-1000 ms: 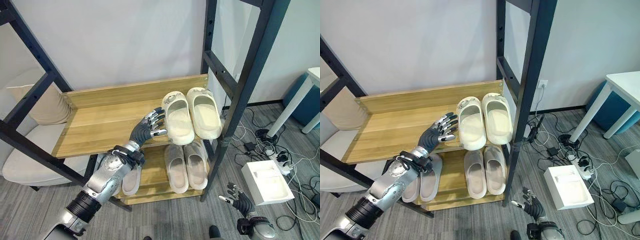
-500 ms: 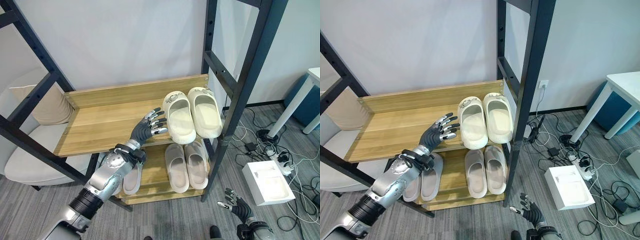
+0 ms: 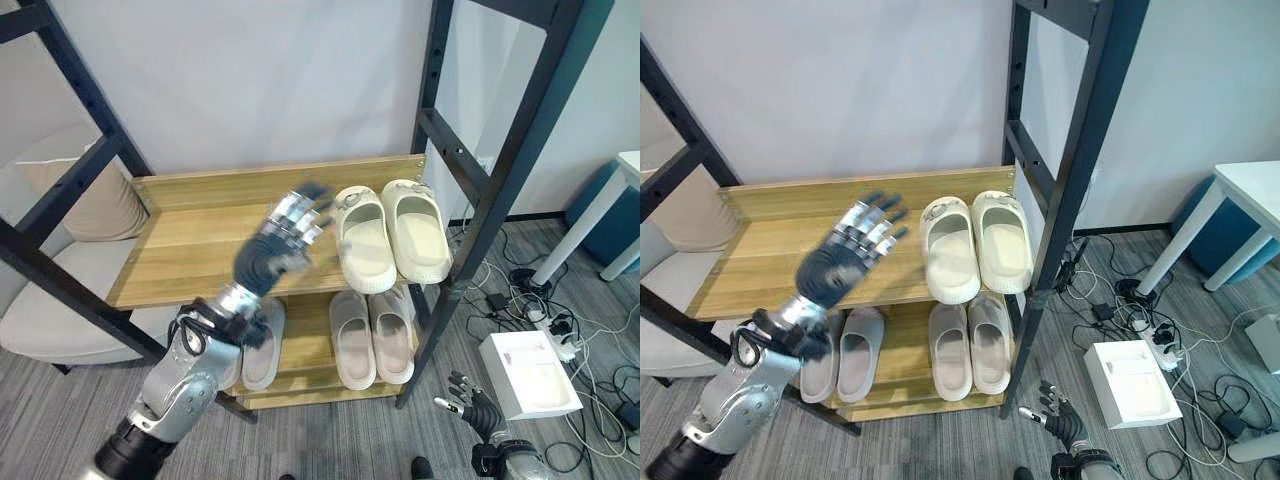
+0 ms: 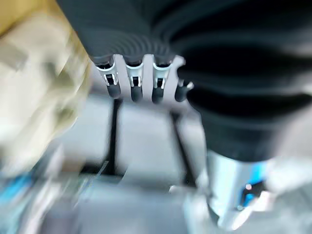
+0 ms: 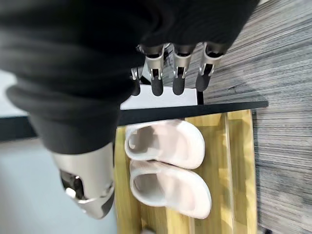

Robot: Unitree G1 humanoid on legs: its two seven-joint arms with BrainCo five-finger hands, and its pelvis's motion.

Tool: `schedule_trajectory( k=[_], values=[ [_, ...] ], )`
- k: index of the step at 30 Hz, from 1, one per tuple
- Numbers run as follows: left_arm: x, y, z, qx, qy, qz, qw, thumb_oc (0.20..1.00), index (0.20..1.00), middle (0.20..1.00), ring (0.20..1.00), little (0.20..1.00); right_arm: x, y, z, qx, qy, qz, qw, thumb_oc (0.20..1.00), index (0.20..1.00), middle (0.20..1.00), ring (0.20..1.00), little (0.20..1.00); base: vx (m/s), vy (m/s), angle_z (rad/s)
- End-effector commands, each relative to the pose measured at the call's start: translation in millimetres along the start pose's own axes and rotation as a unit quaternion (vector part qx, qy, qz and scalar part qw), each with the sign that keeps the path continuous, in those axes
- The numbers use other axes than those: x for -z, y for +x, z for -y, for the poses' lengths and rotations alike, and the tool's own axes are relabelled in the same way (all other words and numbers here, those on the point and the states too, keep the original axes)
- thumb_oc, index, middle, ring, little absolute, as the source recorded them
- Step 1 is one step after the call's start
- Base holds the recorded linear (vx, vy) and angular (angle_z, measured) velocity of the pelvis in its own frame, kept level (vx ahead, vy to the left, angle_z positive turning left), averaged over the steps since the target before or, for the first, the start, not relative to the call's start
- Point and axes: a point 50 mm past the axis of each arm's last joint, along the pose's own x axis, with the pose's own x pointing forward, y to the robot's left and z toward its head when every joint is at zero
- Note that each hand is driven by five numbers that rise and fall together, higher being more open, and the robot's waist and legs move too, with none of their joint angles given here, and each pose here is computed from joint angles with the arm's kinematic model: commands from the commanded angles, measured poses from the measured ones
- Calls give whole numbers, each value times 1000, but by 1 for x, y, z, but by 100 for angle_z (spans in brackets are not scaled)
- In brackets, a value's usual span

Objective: Arrange the slippers neatly on the shoe rack.

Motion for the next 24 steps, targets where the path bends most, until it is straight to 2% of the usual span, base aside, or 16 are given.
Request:
schedule_trajectory(
  k=[1,3,4,12,14,15,16,17,18,19,20,21,22,23,24],
  values=[
    [5,4,0,49,-2,-17,999,1000,1000,1000,1000,1000,-31,13,-13,-43,-3,69,997,1000,1000,1000,1000,1000,0,0,0],
    [29,-3,1,66,5,-84,994,1000,1000,1000,1000,1000,-34,16,-15,-50,-12,71,996,1000,1000,1000,1000,1000,0,0,0],
    [43,-14,-3,68,48,-144,986,1000,1000,1000,1000,1000,-38,19,-18,-57,-14,75,995,1000,1000,1000,1000,1000,0,0,0],
    [101,-58,-18,-32,58,-258,964,1000,1000,1000,1000,1000,-39,20,-20,-62,-6,72,995,1000,1000,1000,1000,1000,1,2,1],
    [132,-84,-28,-122,49,-309,942,1000,1000,1000,1000,1000,-34,21,-22,-53,3,64,997,1000,1000,1000,1000,1000,0,0,0],
    [132,-84,-28,-122,49,-308,942,1000,1000,1000,1000,1000,-34,21,-21,-53,2,64,997,1000,1000,1000,1000,1000,-5,-8,-3],
    [152,-98,-35,-199,30,-329,923,1000,1000,1000,1000,1000,-33,22,-22,-42,8,62,997,1000,1000,1000,1000,1000,-6,-10,-4],
    [159,-103,-38,-234,26,-333,913,1000,1000,1000,1000,1000,-32,22,-21,-35,7,61,998,1000,1000,1000,1000,1000,0,0,0],
    [159,-102,-38,-234,26,-333,913,1000,1000,1000,1000,1000,-33,22,-21,-35,6,61,998,1000,1000,1000,1000,1000,0,0,0],
    [169,-111,-46,-300,17,-340,891,1000,1000,1000,1000,1000,-27,22,-18,-14,7,50,999,1000,1000,1000,1000,1000,-3,-6,3],
    [170,-111,-46,-300,17,-339,891,1000,1000,1000,1000,1000,-27,23,-18,-14,6,50,999,1000,1000,1000,1000,1000,-6,-11,7],
    [174,-115,-49,-332,7,-340,880,1000,1000,1000,1000,1000,-24,23,-16,-1,5,45,999,1000,1000,1000,1000,1000,-3,-14,7],
    [181,-131,-55,-400,-6,-346,849,1000,1000,1000,1000,1000,-19,25,-12,25,8,32,999,1000,1000,1000,1000,1000,-3,-19,6],
    [183,-136,-57,-421,-11,-347,838,1000,1000,1000,1000,1000,-17,26,-11,33,7,29,999,1000,1000,1000,1000,1000,0,0,0],
    [188,-149,-61,-463,-20,-354,813,1000,1000,1000,1000,1000,-14,26,-10,42,13,23,999,1000,1000,1000,1000,1000,0,0,0]
  ],
)
